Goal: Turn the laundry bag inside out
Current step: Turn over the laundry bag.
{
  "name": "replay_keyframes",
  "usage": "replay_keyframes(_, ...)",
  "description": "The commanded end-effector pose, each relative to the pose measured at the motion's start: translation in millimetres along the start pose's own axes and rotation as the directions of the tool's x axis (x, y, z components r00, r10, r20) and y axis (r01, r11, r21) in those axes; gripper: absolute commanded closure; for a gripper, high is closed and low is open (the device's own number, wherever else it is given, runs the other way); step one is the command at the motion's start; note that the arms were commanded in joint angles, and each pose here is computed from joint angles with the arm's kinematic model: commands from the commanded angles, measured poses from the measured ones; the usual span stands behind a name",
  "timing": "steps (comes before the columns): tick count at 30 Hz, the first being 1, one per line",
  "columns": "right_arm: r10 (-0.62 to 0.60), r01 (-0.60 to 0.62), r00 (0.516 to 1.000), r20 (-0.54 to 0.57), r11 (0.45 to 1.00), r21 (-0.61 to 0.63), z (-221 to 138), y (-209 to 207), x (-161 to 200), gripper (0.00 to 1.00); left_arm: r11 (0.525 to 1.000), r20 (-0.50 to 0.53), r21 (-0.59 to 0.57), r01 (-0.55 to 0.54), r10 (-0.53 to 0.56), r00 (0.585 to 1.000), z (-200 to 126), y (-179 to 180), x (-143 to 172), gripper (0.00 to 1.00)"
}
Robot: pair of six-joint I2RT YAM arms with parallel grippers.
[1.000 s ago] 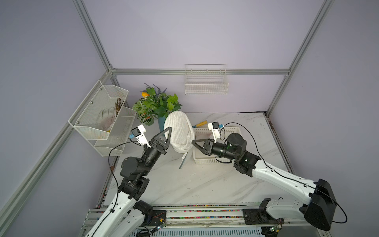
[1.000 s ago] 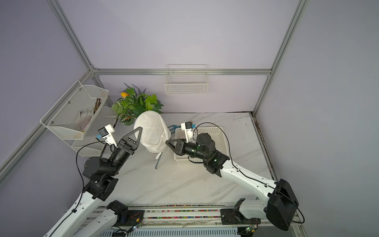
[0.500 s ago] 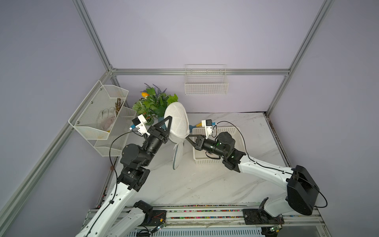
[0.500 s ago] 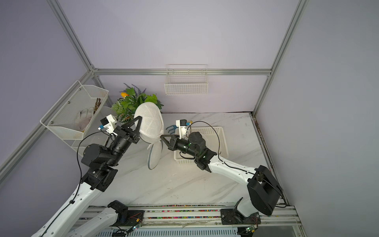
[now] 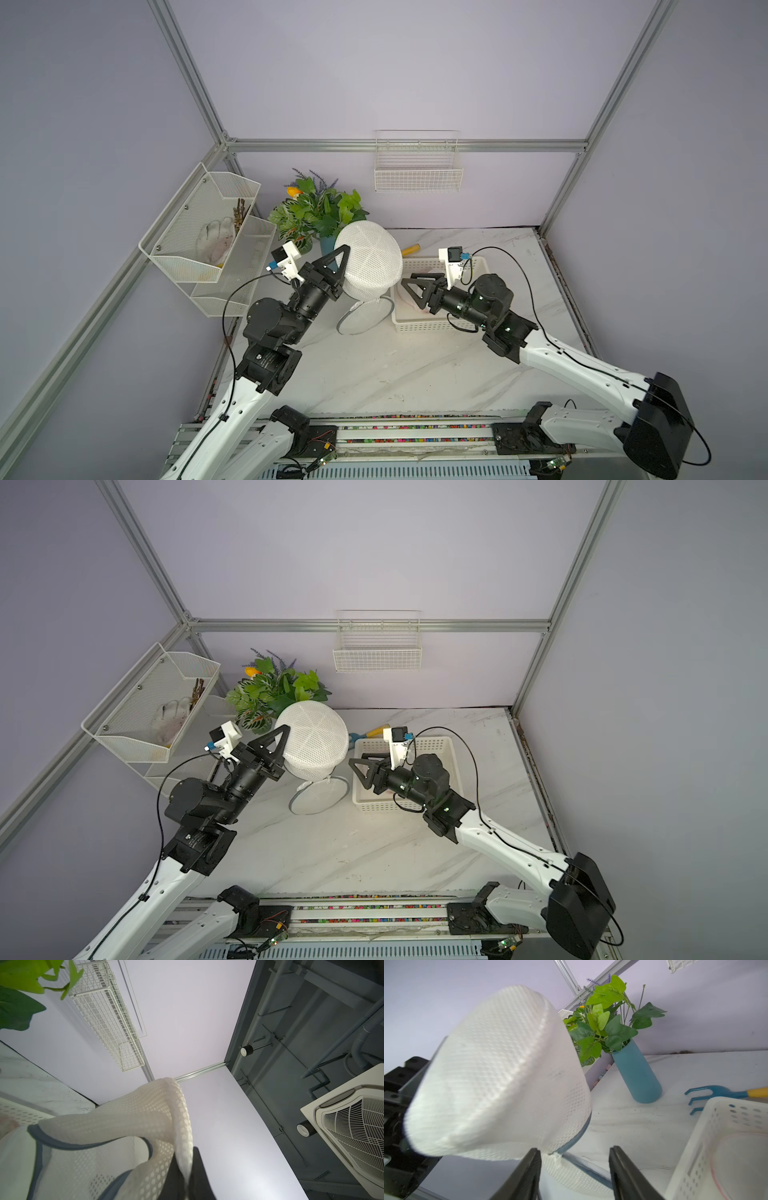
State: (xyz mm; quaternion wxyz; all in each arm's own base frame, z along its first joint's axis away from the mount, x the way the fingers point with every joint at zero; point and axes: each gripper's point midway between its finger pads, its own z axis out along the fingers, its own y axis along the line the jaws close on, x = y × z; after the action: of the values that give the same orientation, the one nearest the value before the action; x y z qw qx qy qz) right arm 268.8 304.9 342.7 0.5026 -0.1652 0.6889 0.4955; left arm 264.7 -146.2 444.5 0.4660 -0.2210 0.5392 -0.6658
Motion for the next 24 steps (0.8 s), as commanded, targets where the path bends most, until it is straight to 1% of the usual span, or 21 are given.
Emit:
replay_keyframes(1,-0.18,0.187,0.966,-0.184,0.982,0.019,-22.4,-2.1,31.8,0.41,0.996,-0.026,0.065,-0.064,0.066,0.998,-1.6,-7.1,5.4,1.0)
replay_keyframes(2,-0.203,0.21,0.958,-0.201,0.978,0.011,-27.8,1.4,31.6,0.4,0.996,-0.036,0.066,-0.064,0.066,0.997,-0.6,-6.7,7.1,1.0)
replay_keyframes(4,-0.263,0.27,0.946,-0.188,0.963,0.01,-33.6,6.0,22.4,0.4,0.996,-0.059,0.06,-0.062,0.065,0.996,1.3,-5.7,10.6,1.0)
replay_keyframes(7,-0.426,0.428,0.896,-0.121,0.904,-0.01,-37.7,17.7,4.1,0.41,0.999,-0.079,0.012,-0.034,0.035,0.996,4.2,2.6,13.2,1.0)
replay_keyframes(8,-0.489,0.491,0.867,-0.09,0.871,-0.012,-37.7,21.3,-1.7,0.41,1.0,-0.084,-0.007,-0.023,0.022,0.996,5.3,5.4,13.7,1.0)
replay_keyframes(10,-0.607,0.607,0.794,-0.04,0.795,-0.002,-36.4,23.9,-9.4,0.4,0.999,-0.088,-0.036,0.0,-0.004,0.996,7.2,8.1,13.7,1.0)
replay_keyframes(12,-0.707,0.705,0.707,-0.009,0.705,0.077,-33.0,13.0,-17.1,0.39,0.995,-0.086,-0.09,0.04,-0.047,0.995,8.8,16.2,13.6,1.0)
replay_keyframes(13,-0.733,0.728,0.68,0.001,0.675,0.116,-31.5,6.6,-18.9,0.39,0.992,-0.084,-0.112,0.059,-0.069,0.994,9.2,19.9,13.8,1.0)
replay_keyframes(14,-0.771,0.763,0.636,0.022,0.633,0.136,-30.4,4.6,-19.5,0.39,0.987,-0.082,-0.137,0.089,-0.101,0.991,10.1,25.0,14.5,1.0)
replay_keyframes(15,-0.814,0.805,0.578,0.052,0.58,0.124,-29.1,8.0,-16.8,0.39,0.981,-0.081,-0.153,0.122,-0.135,0.988,11.6,29.8,15.4,1.0)
replay_keyframes(16,-0.843,0.837,0.533,0.07,0.538,0.104,-27.2,10.8,-11.8,0.39,0.975,-0.085,-0.165,0.15,-0.165,0.983,12.7,32.9,17.3,1.0)
replay_keyframes(17,-0.861,0.856,0.5,0.087,0.507,0.096,-24.3,12.5,-9.1,0.39,0.967,-0.092,-0.178,0.179,-0.198,0.976,14.1,36.3,19.8,1.0)
replay_keyframes(19,-0.874,0.87,0.476,0.099,0.484,0.094,-16.9,12.5,-7.5,0.39,0.956,-0.103,-0.197,0.216,-0.239,0.966,16.1,40.8,23.6,1.0)
replay_keyframes(22,-0.894,0.889,0.432,0.118,0.444,0.112,-7.6,17.0,-8.6,0.4,0.946,-0.108,-0.221,0.236,-0.264,0.958,16.6,43.3,25.8,1.0)
replay_keyframes(23,-0.9,0.893,0.417,0.129,0.432,0.125,-5.7,19.4,-11.2,0.44,0.944,-0.106,-0.226,0.241,-0.27,0.957,16.1,43.9,26.0,1.0)
replay_keyframes(24,-0.9,0.891,0.411,0.146,0.43,0.144,-4.8,22.1,-15.7,0.47,0.942,-0.104,-0.232,0.244,-0.274,0.956,15.0,44.6,26.1,1.0)
